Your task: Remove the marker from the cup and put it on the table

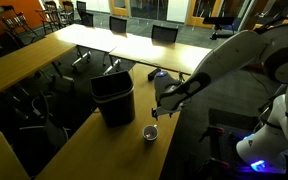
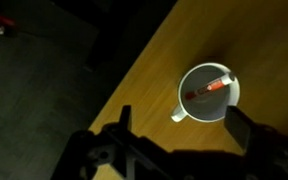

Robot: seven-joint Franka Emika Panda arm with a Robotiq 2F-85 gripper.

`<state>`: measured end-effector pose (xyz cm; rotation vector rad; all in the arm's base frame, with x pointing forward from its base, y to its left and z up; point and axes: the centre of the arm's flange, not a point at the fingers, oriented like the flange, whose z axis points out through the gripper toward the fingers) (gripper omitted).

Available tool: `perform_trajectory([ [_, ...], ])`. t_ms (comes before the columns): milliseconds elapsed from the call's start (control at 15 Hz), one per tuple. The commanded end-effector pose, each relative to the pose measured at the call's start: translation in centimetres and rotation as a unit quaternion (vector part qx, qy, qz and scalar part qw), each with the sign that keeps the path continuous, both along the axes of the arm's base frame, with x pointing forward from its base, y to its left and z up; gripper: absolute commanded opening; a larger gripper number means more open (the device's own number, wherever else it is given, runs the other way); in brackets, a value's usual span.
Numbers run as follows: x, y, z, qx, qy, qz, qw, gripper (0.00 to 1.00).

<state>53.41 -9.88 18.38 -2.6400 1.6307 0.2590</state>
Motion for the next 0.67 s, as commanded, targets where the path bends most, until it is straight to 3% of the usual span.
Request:
perform_trajectory([
  [0, 2.3, -0.5, -3.4, 0.053, -0.005, -0.09, 0.9945, 1.0],
  [267, 4.3, -1.8, -8.5, 0.088, -0.019, -0.193, 0.977, 1.0],
  [600, 6.4, -2.5, -14.2, 0.086, -0.024, -0.265, 0.96, 1.0],
])
